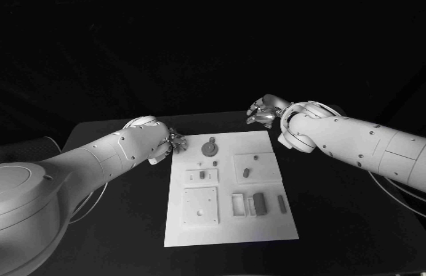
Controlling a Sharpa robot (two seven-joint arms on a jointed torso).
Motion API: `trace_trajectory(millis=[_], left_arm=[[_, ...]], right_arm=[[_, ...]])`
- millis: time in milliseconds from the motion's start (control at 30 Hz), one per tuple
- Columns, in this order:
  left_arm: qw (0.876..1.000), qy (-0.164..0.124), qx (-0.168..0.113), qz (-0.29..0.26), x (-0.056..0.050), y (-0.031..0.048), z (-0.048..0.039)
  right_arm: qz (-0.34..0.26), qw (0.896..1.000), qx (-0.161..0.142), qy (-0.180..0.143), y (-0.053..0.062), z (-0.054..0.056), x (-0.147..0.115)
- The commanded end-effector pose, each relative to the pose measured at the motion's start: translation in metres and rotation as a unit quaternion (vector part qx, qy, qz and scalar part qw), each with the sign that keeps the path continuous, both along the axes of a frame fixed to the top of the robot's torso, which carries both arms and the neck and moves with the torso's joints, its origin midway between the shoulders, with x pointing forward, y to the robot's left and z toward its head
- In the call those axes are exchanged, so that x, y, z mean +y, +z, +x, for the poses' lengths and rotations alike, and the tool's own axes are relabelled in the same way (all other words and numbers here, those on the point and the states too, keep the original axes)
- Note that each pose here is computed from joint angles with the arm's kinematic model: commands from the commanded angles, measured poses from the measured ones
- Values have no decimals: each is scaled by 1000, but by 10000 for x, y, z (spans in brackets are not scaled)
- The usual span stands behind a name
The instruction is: Assemble the parts on the task board
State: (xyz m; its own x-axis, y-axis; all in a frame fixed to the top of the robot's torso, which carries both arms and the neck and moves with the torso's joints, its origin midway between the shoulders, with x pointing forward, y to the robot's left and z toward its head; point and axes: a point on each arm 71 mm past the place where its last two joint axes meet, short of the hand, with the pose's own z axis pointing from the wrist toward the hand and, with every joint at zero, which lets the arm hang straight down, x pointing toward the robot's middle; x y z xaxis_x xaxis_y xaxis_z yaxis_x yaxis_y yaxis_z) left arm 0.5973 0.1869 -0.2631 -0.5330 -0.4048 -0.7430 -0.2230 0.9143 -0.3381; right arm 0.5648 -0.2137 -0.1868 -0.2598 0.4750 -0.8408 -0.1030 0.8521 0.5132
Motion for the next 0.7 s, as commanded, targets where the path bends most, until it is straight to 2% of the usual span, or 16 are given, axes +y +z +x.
trace_trajectory(millis=[33,267,433,700], left_arm=[[999,12,22,-30,-3,-24,-43],[997,24,40,-53,-19,70,-112],[996,29,44,-65,-48,126,-207],[996,25,45,-73,-132,133,-380]], right_arm=[[-2,1000,0,4,0,-3,2],[-3,1000,1,2,-1,-5,-25],[-3,1000,1,0,-1,-6,-42],[-4,1000,2,0,-7,-4,-45]])
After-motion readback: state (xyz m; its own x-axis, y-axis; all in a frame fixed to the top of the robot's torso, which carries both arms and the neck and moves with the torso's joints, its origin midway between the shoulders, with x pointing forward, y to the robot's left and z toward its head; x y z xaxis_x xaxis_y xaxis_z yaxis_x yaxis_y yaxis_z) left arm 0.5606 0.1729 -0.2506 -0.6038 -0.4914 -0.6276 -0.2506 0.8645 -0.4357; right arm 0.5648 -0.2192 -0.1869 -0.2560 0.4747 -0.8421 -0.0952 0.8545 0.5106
